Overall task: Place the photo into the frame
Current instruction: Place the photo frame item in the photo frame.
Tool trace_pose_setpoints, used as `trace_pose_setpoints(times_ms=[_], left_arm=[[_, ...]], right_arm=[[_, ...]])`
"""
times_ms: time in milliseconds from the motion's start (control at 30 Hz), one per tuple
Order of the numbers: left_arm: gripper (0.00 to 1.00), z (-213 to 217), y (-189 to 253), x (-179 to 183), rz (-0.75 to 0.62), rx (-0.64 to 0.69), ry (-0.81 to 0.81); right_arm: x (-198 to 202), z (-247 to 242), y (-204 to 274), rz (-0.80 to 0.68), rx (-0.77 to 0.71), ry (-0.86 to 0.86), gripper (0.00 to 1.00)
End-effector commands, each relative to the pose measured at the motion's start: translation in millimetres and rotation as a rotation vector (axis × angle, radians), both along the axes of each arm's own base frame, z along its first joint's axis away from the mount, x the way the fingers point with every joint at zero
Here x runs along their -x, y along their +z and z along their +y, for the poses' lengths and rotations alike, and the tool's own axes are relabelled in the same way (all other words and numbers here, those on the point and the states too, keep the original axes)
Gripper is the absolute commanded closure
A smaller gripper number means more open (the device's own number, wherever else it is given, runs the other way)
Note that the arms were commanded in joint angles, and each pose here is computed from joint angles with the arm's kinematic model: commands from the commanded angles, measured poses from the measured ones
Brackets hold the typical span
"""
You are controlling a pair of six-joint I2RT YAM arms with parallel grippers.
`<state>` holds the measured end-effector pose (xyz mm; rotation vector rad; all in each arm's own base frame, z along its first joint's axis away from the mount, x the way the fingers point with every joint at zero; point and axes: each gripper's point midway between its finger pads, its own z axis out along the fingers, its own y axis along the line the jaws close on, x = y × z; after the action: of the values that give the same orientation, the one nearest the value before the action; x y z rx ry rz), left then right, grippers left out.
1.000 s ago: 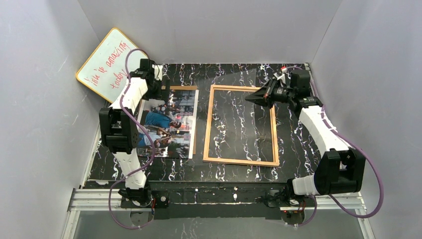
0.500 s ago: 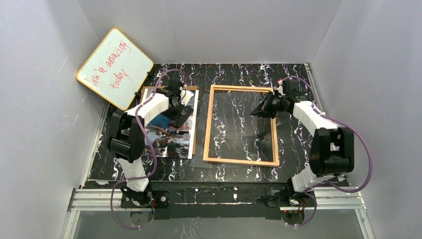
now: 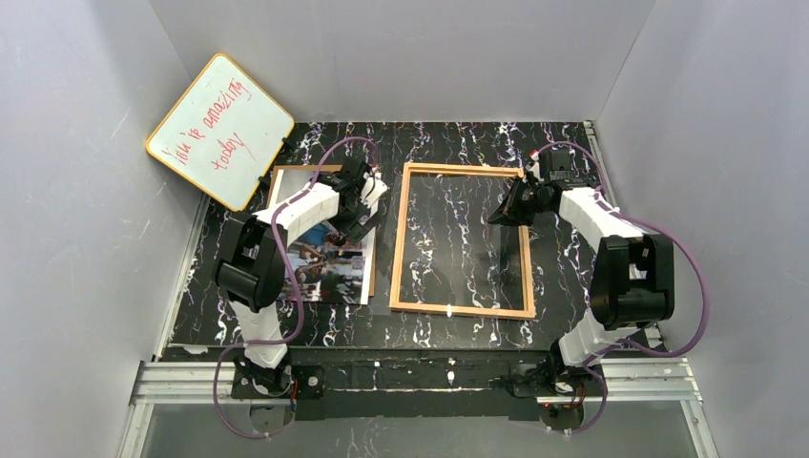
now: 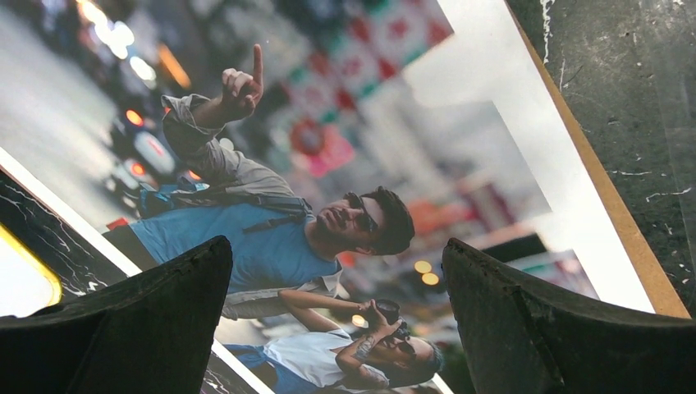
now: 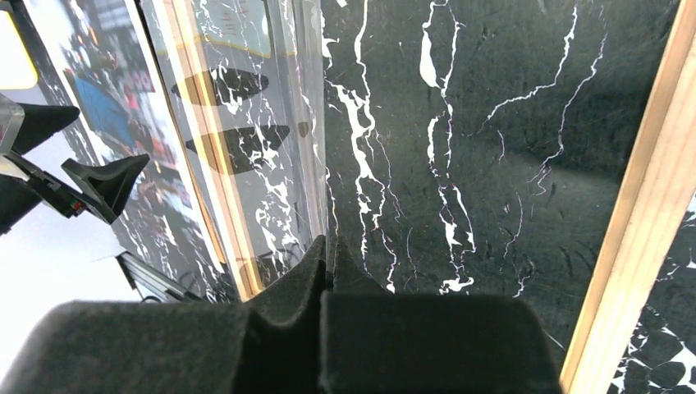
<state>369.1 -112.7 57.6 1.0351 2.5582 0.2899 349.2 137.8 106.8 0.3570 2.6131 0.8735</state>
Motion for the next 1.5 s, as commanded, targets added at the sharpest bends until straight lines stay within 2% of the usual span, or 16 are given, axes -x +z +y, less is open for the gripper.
trace_pose_setpoints(times_ms=[0,167,400,533,900,1467], left_arm=[[0.02,-1.4,6.1,-5.6,-0.017,-0.032,-0.016],[0.02,-4.8,9.0,-5.0,-0.020,-0.029,-0.022],[0.02,-6.7,11.0,-5.5,-0.020,-0.029,-0.030],[0.02,-6.6,11.2,-4.7,-0.018,-0.031,-0.031],[0.02,-5.7,9.8,-2.0,-0.013,-0.030,-0.028],[0.02,-4.3,11.1,-0.4,-0.012,-0.034,-0.027]], right_arm=[[-15.5,-2.9,27.7,-0.178,0.022,0.046,0.99],[-25.3,-8.3,26.0,-0.232,0.078,0.084,0.99],[-33.2,-10.2,9.3,-0.151,0.098,0.086,0.99],[-34.5,-8.8,3.8,-0.179,0.099,0.117,0.99],[-48.5,-27.6,2.7,-0.216,0.226,0.112,0.99],[-65.4,-26.7,11.6,-0.227,0.231,0.127,0.99]])
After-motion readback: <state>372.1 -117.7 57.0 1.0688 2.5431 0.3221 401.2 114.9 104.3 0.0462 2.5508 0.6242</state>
